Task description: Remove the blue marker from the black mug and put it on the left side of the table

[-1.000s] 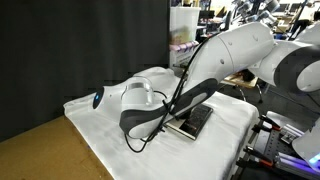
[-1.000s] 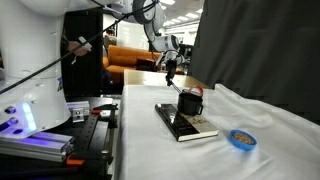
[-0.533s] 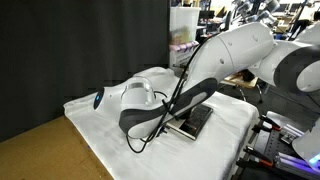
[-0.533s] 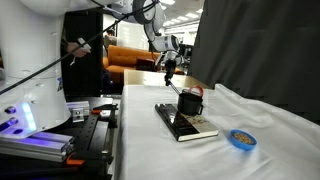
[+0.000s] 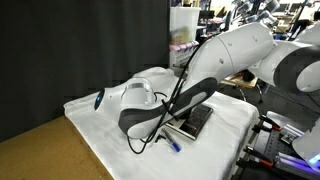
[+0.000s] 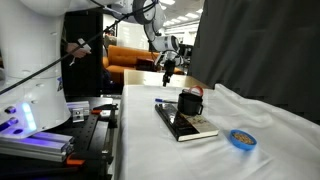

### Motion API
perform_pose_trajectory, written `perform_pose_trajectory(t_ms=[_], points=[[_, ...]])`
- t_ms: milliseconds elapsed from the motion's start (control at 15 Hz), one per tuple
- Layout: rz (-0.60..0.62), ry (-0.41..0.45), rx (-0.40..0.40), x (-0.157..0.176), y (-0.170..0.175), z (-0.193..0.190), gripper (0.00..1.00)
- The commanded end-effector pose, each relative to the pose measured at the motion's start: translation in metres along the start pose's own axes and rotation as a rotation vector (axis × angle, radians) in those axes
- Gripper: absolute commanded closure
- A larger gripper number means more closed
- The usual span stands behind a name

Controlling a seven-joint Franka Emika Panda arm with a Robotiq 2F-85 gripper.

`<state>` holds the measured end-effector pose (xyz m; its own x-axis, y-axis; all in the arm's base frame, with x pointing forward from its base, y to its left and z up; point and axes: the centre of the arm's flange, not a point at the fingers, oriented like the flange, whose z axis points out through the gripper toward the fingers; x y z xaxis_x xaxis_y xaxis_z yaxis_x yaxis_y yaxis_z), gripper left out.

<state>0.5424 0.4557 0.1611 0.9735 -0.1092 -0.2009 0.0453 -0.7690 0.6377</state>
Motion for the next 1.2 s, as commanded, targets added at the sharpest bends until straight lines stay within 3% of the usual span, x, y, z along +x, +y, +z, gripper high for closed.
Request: perform_pose_trajectory(t_ms=[0, 67, 1133], points=[[0.000, -0.001, -0.001, -0.0001, 0.0000, 0.0002, 0.25], [0.000, -0.001, -0.001, -0.0001, 0.0000, 0.0002, 0.21], [0.000, -0.002, -0.002, -0.0002, 0.0001, 0.0004, 0.21]])
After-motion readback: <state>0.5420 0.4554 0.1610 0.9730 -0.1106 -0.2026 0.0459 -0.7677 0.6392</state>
